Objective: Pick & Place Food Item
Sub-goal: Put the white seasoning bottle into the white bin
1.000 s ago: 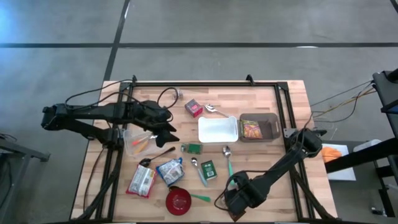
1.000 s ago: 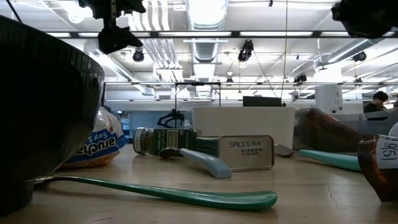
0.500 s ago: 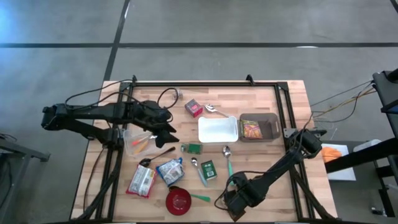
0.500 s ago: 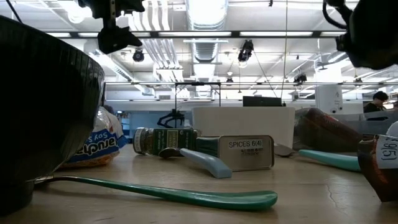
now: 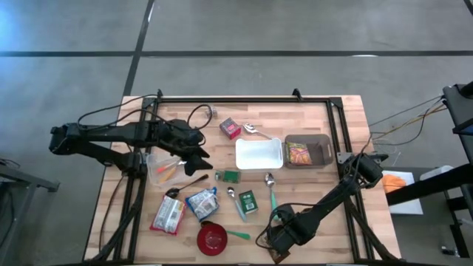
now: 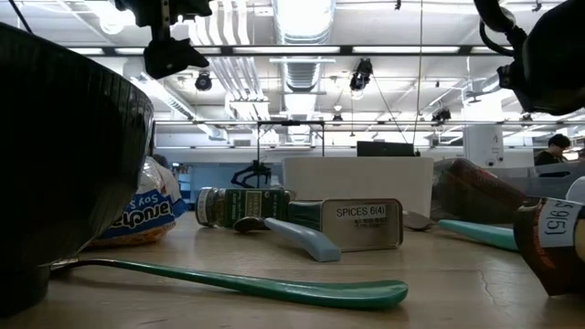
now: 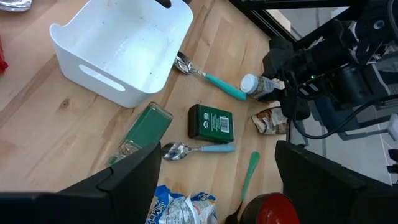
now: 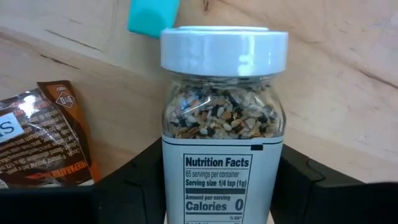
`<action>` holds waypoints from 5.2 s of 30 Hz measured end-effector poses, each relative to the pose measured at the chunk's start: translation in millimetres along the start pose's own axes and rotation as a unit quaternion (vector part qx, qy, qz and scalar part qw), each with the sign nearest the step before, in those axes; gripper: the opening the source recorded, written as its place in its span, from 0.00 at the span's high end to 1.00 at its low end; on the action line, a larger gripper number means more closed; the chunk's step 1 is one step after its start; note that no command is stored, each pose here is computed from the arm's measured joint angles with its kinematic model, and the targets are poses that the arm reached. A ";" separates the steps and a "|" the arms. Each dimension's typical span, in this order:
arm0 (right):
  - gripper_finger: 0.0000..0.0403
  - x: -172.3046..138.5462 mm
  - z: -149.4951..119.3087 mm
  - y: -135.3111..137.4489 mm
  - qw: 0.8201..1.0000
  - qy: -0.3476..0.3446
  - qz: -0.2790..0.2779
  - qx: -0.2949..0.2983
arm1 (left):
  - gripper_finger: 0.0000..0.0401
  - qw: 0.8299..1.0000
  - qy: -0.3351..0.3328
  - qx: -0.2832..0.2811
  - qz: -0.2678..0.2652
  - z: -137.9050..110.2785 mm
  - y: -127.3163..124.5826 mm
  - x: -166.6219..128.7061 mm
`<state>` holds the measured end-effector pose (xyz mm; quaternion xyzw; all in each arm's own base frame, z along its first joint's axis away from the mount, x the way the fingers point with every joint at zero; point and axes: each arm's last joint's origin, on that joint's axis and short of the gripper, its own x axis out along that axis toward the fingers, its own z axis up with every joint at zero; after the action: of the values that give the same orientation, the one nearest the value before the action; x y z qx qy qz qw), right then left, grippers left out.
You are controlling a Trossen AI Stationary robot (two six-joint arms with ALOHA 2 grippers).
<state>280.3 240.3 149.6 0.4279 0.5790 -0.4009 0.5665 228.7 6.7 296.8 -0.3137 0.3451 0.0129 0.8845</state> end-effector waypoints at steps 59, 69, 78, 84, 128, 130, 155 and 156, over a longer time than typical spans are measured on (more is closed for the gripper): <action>0.53 -140.1 142.3 10.8 0.899 -0.230 0.159 -0.336 | 0.20 0.944 0.090 -0.273 -0.162 59.8 4.5 129.4; 0.53 -142.5 144.7 15.0 0.893 -0.245 0.177 -0.334 | 0.32 0.949 0.069 -0.256 -0.167 62.6 3.8 129.4; 0.53 -142.4 146.4 15.0 0.896 -0.254 0.174 -0.321 | 0.53 0.948 0.078 -0.252 -0.179 61.2 4.0 129.6; 0.53 -142.2 147.0 15.5 0.896 -0.261 0.173 -0.315 | 0.40 0.942 0.096 -0.271 -0.173 58.9 5.3 129.8; 0.53 -143.7 147.1 17.0 0.898 -0.262 0.186 -0.300 | 0.41 0.939 0.089 -0.288 -0.166 59.2 5.6 130.3; 0.53 -143.8 147.3 17.2 0.897 -0.266 0.186 -0.299 | 0.31 0.938 0.094 -0.289 -0.167 58.6 5.6 130.3; 0.53 -143.5 147.3 16.7 0.901 -0.263 0.186 -0.289 | 0.53 0.943 0.090 -0.269 -0.173 59.2 5.1 130.2; 0.52 -143.5 147.4 16.7 0.901 -0.263 0.186 -0.289 | 0.53 0.944 0.090 -0.266 -0.173 59.1 5.1 130.2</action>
<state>341.1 99.8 287.9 0.2243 0.4089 -0.2014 0.8613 362.3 19.0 246.9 -0.5924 0.3473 -0.0771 0.7229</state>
